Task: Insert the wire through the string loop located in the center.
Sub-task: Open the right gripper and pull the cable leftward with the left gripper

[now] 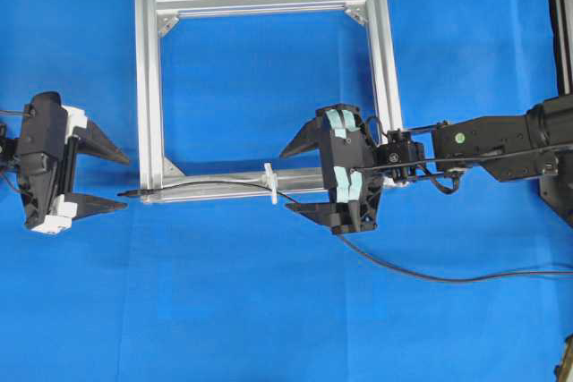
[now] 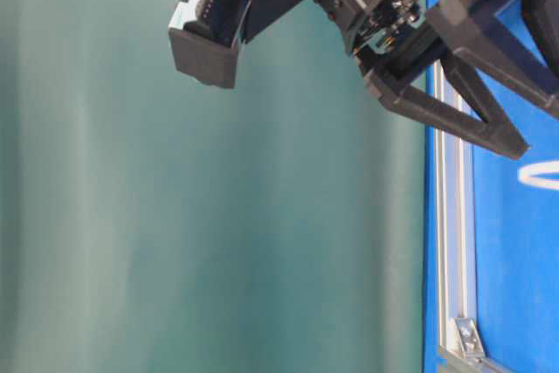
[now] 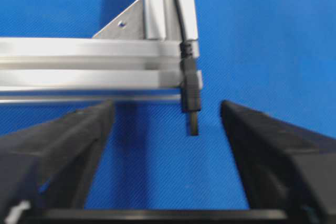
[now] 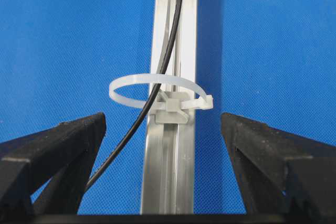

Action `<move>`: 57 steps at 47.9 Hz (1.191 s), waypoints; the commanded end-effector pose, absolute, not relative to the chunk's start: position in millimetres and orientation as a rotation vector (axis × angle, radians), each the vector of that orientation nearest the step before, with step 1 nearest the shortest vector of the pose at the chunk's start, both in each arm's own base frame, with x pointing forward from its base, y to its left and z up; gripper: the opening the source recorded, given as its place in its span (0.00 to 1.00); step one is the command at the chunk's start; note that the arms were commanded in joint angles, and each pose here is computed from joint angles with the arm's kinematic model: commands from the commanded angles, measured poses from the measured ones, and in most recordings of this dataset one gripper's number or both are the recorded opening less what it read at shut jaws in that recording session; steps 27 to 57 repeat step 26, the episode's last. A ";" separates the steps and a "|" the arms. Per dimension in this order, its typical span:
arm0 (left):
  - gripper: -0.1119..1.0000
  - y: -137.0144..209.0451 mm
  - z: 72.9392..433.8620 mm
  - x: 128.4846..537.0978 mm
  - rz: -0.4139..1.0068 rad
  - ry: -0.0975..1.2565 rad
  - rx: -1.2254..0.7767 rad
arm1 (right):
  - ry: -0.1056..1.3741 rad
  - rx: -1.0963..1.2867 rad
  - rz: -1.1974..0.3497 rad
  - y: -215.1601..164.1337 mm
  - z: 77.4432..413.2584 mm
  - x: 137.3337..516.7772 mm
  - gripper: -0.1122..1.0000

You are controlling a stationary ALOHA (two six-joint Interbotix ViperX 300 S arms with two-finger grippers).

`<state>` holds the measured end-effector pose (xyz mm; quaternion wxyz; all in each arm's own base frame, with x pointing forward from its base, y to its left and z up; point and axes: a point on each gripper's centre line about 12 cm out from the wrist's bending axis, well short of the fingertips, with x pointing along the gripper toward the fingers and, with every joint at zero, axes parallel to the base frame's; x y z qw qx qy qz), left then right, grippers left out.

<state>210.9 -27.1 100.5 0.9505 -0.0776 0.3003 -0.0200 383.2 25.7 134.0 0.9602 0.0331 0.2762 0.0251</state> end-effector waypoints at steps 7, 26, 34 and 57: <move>0.89 -23.3 104.1 215.4 -0.024 0.595 -0.164 | 0.511 0.066 0.056 26.6 150.9 387.1 0.96; 0.88 -23.9 117.6 221.6 -0.030 0.550 -0.167 | 0.506 0.065 0.055 26.5 171.1 381.4 0.96; 0.88 -23.9 117.6 221.6 -0.030 0.550 -0.167 | 0.506 0.065 0.055 26.5 171.1 381.4 0.96; 0.88 -23.9 117.6 221.6 -0.030 0.550 -0.167 | 0.506 0.065 0.055 26.5 171.1 381.4 0.96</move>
